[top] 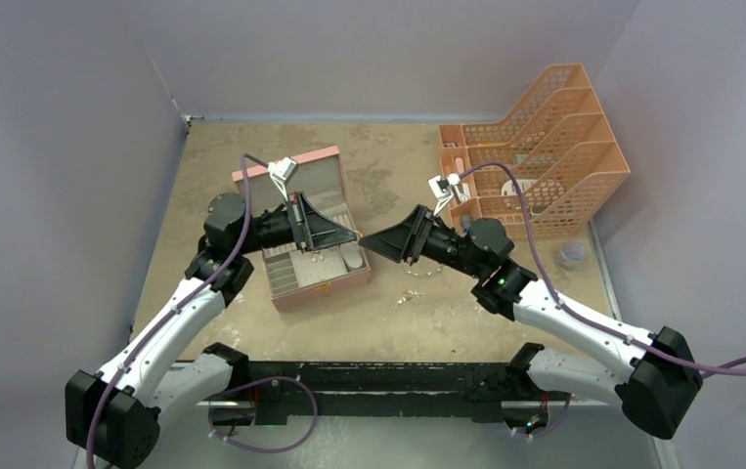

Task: Organize the mixed jewelry
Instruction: Pick up the jewelry from the center of the board.

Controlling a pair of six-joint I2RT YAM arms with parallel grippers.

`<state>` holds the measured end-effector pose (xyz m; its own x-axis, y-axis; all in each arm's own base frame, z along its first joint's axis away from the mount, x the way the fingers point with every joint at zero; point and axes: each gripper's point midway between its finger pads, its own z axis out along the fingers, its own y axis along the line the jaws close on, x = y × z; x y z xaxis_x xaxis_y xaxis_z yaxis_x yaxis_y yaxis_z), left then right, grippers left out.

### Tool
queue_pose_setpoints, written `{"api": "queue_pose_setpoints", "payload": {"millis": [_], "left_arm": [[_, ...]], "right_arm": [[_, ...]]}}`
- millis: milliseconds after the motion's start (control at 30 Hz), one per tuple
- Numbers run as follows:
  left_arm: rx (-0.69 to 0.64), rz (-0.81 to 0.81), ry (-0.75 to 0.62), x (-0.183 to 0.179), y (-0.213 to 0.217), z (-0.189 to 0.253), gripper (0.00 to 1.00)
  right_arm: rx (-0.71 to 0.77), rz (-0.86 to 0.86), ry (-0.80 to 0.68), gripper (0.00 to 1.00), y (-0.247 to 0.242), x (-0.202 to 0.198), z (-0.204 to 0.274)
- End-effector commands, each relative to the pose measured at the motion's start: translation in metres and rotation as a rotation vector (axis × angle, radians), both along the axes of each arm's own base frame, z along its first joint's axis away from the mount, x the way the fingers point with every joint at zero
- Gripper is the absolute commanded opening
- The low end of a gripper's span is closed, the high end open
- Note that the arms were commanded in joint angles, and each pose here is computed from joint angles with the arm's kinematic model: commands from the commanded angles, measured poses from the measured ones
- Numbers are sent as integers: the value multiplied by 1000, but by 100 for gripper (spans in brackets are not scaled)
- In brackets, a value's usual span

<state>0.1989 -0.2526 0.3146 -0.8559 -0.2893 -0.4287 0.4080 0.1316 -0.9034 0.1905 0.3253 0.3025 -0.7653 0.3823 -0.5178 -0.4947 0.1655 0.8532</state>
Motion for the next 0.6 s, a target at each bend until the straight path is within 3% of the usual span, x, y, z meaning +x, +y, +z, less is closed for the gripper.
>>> {"api": "queue_pose_setpoints", "payload": {"millis": [0,567], "left_arm": [[-72,-66,-86,-14,1,26,0],[-99,-84,-80,-19,1,20,0]], "right_arm": [[167,89,-102,58,-3,-22,52],[159,109,-42,36,6,-17,44]]}}
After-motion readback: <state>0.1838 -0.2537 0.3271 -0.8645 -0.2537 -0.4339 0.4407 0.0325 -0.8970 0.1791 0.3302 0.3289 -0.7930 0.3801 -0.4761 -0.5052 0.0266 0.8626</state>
